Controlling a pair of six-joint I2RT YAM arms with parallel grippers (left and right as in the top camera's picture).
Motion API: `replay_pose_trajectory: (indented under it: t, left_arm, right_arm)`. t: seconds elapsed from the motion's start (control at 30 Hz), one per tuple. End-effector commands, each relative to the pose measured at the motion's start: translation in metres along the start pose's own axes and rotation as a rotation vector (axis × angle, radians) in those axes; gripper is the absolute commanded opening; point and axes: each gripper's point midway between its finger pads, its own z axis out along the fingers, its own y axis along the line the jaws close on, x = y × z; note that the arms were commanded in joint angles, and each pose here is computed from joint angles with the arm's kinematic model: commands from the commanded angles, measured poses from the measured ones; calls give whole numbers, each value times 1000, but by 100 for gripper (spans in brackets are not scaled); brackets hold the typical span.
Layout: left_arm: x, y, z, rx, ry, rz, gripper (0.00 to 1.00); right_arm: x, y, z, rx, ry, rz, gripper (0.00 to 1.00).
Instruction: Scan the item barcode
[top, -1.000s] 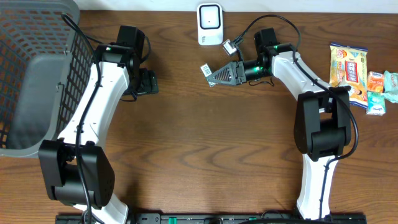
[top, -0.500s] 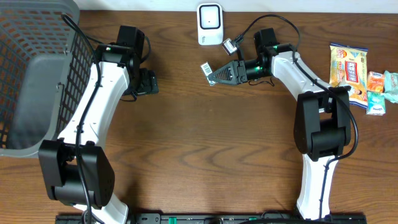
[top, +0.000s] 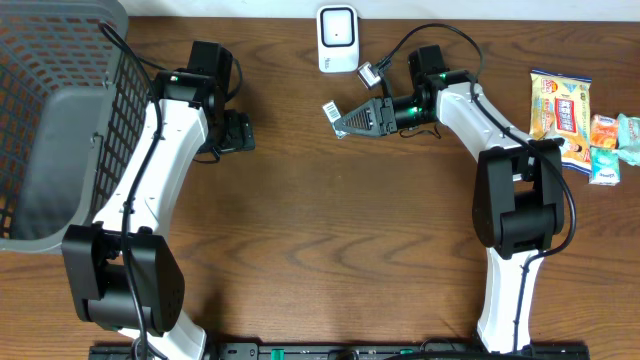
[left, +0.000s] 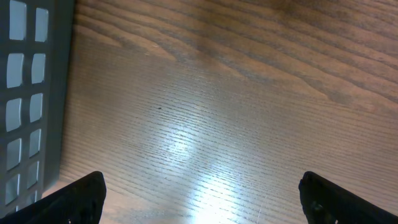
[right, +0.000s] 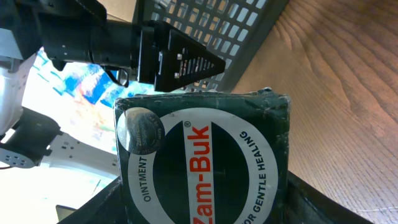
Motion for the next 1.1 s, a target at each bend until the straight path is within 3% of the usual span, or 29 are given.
replay_pose_trajectory:
  t: [0.0, 0.17, 0.37, 0.5, 0.77, 0.9, 1.07]
  left_arm:
    - [1, 3, 0, -14, 0, 9, 98]
    - [1, 3, 0, -13, 0, 9, 98]
    - [1, 3, 0, -13, 0, 9, 98]
    - [1, 3, 0, -14, 0, 8, 98]
    - [1, 3, 0, -14, 0, 9, 98]
    - [1, 3, 0, -13, 0, 9, 98]
    - [1, 3, 0, -13, 0, 9, 98]
  right_arm:
    - [-1, 10, 1, -9, 1, -38, 61]
    - [1, 5, 5, 21, 16, -39, 61]
    - [12, -22, 11, 183, 73, -30, 62]
    - [27, -53, 9, 386, 148, -5, 61]
    - [57, -133, -57, 1084, 326, 59, 66]
    - [62, -139, -74, 1218, 346, 96, 76]
    - [60, -124, -78, 1240, 276, 251, 81]
